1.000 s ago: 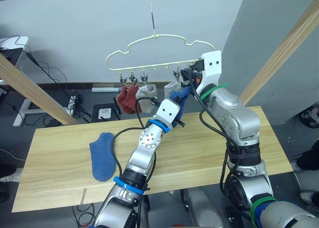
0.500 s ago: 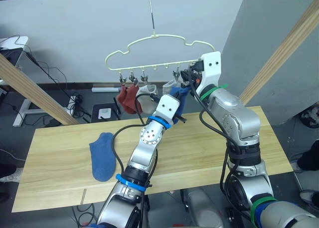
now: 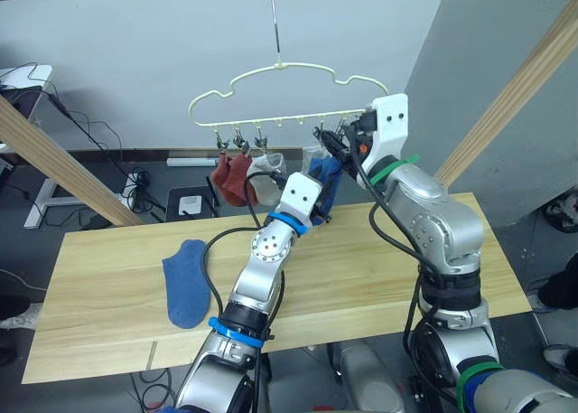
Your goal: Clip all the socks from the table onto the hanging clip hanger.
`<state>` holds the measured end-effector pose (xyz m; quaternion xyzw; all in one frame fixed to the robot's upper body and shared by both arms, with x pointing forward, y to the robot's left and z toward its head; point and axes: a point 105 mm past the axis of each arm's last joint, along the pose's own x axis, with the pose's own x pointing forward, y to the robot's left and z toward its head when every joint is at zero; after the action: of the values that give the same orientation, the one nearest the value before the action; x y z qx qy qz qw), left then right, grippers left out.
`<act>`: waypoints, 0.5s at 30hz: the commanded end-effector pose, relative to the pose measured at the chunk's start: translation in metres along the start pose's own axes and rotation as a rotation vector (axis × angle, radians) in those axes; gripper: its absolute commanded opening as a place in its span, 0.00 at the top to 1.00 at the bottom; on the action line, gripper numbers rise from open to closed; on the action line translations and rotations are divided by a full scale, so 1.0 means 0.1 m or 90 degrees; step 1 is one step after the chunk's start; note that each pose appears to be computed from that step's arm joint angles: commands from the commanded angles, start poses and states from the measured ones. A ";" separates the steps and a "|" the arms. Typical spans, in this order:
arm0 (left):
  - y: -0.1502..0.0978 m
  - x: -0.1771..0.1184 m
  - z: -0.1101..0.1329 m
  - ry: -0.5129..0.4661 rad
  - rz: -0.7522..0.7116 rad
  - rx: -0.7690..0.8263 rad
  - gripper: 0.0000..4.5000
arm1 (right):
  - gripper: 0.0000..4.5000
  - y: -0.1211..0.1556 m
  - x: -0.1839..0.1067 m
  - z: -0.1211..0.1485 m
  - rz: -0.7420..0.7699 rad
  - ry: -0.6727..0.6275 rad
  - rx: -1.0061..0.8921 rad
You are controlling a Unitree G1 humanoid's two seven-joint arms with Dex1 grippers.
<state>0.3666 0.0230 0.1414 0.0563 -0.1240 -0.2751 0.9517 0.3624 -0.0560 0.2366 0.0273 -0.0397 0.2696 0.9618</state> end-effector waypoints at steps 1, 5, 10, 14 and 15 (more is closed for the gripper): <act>-0.04 -0.04 0.16 -0.030 -0.031 -0.004 0.34 | 0.50 0.08 -0.15 0.16 0.028 -0.032 -0.044; -0.02 -0.14 0.24 -0.037 -0.077 -0.004 0.34 | 0.50 0.08 -0.31 0.17 0.038 -0.034 -0.104; 0.01 -0.34 0.40 -0.036 -0.185 -0.006 0.34 | 0.50 -0.05 -0.48 0.17 -0.020 -0.050 -0.136; 0.10 -0.49 0.53 -0.024 -0.251 -0.006 0.33 | 0.58 -0.17 -0.46 0.12 -0.078 -0.052 -0.133; 0.13 -0.50 0.56 -0.021 -0.259 -0.007 0.33 | 0.62 -0.18 -0.45 0.11 -0.087 -0.052 -0.128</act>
<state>0.3252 0.0603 0.1713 0.0786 -0.1034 -0.4424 0.8873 0.3338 -0.0907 0.2331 -0.0566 -0.0771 0.2168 0.9715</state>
